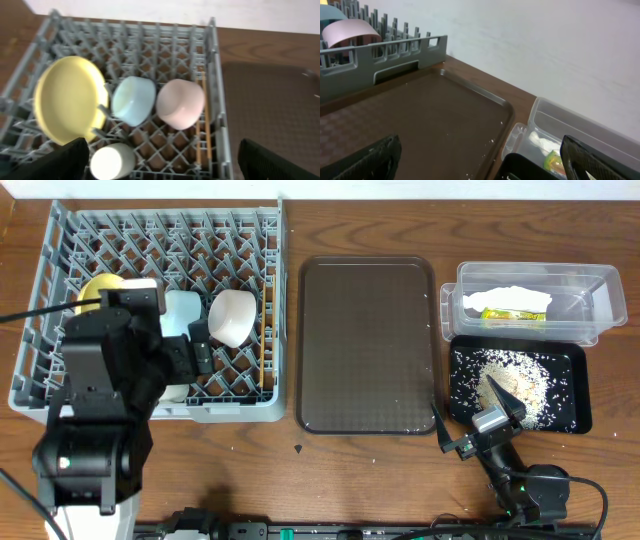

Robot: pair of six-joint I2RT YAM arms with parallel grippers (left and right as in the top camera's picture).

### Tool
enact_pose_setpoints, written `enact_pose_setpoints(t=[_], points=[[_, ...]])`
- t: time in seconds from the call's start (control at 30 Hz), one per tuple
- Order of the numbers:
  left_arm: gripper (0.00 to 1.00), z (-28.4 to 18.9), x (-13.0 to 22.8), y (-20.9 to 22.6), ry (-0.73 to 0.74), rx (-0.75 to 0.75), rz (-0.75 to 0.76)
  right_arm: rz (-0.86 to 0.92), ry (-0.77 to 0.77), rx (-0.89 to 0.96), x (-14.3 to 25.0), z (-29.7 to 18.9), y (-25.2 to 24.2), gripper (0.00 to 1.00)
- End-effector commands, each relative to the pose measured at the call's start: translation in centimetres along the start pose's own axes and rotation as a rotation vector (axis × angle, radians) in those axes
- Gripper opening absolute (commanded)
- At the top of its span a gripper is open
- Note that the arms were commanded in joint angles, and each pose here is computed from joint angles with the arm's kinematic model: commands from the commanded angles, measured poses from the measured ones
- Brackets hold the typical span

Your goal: Sort waste into correct bins and load items into the dishwasher

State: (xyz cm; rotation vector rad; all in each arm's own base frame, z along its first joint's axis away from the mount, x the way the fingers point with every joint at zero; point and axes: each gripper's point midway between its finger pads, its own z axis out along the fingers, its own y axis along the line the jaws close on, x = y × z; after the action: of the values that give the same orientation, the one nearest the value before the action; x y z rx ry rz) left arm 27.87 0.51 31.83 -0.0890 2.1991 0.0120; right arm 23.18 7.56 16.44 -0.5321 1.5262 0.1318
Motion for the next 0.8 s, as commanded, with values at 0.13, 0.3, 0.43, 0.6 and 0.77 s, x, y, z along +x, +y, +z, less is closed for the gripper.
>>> enact_pose_setpoints(t=[0.13,0.3,0.43,0.6,0.77], points=[[0.95,-0.7,-0.1,1.8,-0.194,-0.088,-0.019,-0.006,0.006,0.006,0.2,0.0,-0.1,0.99],[0.95,0.2,0.5,1.6,-0.399,-0.064,-0.04,-0.006,0.006,0.006,0.2,0.0,-0.1,0.99],[0.95,1.0,3.0,1.7,-0.481,-0.055,-0.048,-0.006,0.006,0.006,0.2,0.0,-0.1,0.99],[0.95,1.6,6.8,2.0,-0.529,-0.053,-0.053,-0.006,0.006,0.006,0.2,0.0,-0.1,0.99],[0.95,1.6,9.1,2.1,-0.584,-0.05,-0.058,-0.006,0.006,0.006,0.2,0.0,-0.1,0.99]])
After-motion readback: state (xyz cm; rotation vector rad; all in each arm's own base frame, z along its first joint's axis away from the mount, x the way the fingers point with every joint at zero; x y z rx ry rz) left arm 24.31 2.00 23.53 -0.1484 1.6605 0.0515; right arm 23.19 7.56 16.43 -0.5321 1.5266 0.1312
